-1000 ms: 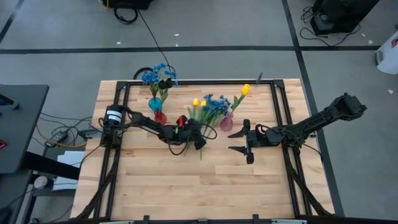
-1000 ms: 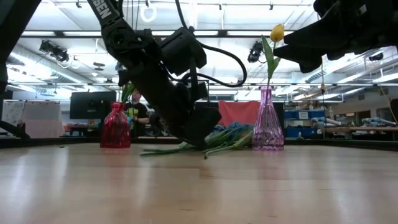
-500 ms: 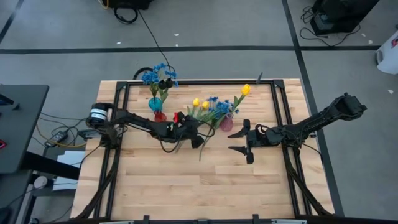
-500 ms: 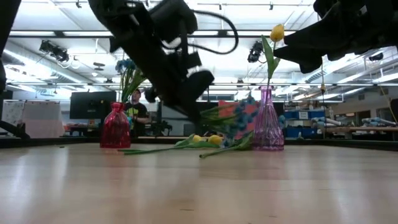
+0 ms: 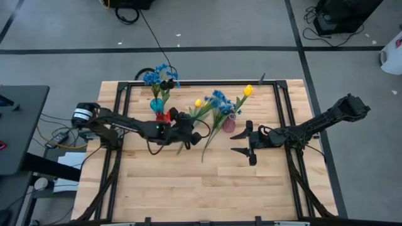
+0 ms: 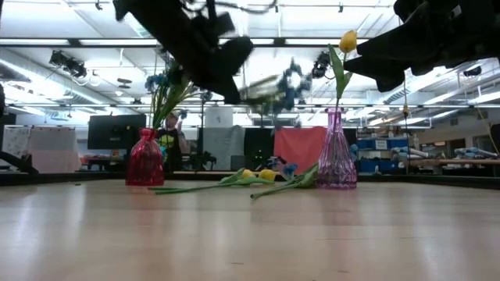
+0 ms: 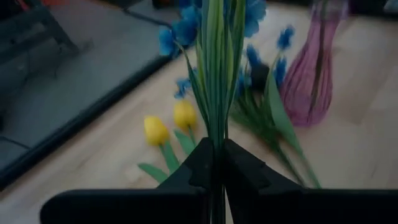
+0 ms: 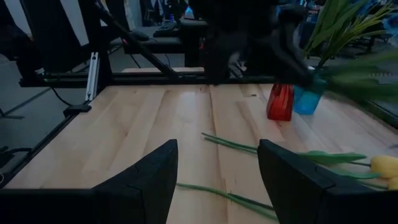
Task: Sort flowers into vase by color
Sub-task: Put the blue flower into the blue vase
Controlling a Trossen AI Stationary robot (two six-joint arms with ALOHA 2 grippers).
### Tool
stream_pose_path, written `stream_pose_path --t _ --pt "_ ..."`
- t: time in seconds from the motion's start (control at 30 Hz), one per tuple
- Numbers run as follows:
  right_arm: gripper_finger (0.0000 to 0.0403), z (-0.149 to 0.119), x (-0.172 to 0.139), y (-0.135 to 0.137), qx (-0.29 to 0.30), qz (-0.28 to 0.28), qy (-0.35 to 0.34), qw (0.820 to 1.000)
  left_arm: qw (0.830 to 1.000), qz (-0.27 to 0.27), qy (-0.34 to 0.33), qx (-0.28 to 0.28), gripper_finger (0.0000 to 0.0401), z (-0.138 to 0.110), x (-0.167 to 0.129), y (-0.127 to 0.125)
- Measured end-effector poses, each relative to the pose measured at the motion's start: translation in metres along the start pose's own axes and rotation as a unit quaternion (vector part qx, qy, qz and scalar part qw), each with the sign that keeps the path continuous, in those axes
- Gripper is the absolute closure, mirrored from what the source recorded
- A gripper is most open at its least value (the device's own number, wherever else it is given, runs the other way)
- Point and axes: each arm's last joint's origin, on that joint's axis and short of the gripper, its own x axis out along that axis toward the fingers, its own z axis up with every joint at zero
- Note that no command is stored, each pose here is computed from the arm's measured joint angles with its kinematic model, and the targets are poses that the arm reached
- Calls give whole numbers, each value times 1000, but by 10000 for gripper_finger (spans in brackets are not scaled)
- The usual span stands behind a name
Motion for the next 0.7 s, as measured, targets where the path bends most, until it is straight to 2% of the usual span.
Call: stream_pose_path --t 0.27,0.43,0.7 --pt "172 0 0 0 -1 1 1 1000 998 2 -59 9 368 17 -30 1" --pt "172 0 0 0 -1 5 2 1000 997 7 -69 25 368 22 -38 6" --pt "172 -1 0 1 4 5 4 1000 996 11 -85 16 368 10 -45 22"
